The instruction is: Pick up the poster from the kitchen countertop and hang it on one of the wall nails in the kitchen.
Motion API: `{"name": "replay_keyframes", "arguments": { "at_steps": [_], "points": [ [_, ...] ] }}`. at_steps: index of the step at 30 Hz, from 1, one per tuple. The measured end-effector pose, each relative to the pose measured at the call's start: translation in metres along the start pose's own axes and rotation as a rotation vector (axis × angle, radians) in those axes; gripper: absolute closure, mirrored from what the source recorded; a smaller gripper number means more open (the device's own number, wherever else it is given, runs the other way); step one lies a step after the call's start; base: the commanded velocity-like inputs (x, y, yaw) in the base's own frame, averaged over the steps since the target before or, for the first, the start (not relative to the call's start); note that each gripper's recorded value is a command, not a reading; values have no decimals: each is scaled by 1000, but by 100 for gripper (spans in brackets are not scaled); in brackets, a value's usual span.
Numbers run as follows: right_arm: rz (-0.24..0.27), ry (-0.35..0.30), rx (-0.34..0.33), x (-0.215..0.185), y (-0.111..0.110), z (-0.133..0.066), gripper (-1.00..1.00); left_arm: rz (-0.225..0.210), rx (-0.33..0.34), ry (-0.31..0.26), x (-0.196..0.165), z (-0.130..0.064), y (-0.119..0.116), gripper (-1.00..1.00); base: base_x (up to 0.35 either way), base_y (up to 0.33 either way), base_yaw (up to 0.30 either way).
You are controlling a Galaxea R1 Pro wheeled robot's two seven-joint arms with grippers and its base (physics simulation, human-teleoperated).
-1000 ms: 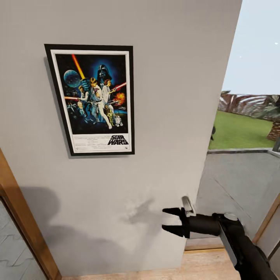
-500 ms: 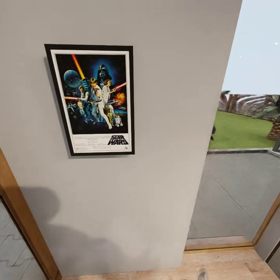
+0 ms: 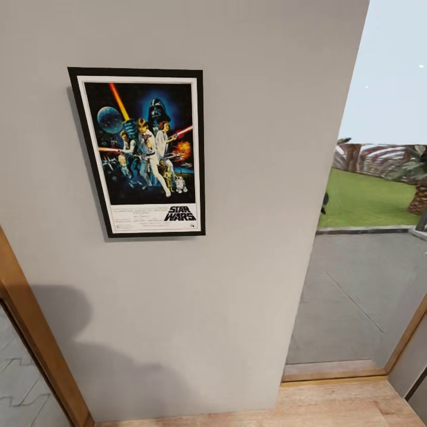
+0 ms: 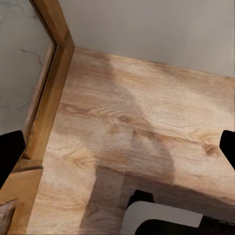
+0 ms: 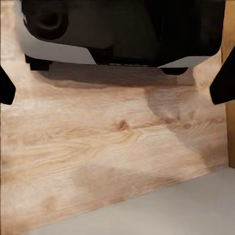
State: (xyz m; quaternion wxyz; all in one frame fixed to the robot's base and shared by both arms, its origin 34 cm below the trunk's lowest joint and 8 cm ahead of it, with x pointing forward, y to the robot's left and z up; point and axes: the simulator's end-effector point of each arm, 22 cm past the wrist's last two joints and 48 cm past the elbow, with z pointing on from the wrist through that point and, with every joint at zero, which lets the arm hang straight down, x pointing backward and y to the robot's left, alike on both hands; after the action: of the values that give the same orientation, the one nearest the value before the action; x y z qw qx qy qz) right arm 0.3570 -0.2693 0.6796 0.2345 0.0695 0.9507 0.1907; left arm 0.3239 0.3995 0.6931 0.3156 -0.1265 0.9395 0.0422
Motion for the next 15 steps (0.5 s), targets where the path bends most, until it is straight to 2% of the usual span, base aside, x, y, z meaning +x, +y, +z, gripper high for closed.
{"name": "replay_keyframes", "arguments": {
  "at_steps": [2,3,5,7,12,15],
  "points": [
    [6,12,86,8,-16,0,-100,-1,-39,6,7,-1,8,-100,0,0,0],
    [10,22,160,14,-31,-2,-100,-2,-70,11,11,-2,14,-100,0,0,0],
    [12,29,230,19,-44,-5,-100,-3,-97,15,14,-3,20,-100,0,0,0],
    [14,39,335,24,-64,-10,-100,-7,-146,24,19,-5,30,-100,0,0,0],
    [14,44,413,27,-79,-17,-100,-10,-219,37,26,-10,46,-100,0,0,0],
    [14,44,430,27,-82,-18,-100,-10,-236,40,28,-11,49,-100,0,0,0]
  ]
}}
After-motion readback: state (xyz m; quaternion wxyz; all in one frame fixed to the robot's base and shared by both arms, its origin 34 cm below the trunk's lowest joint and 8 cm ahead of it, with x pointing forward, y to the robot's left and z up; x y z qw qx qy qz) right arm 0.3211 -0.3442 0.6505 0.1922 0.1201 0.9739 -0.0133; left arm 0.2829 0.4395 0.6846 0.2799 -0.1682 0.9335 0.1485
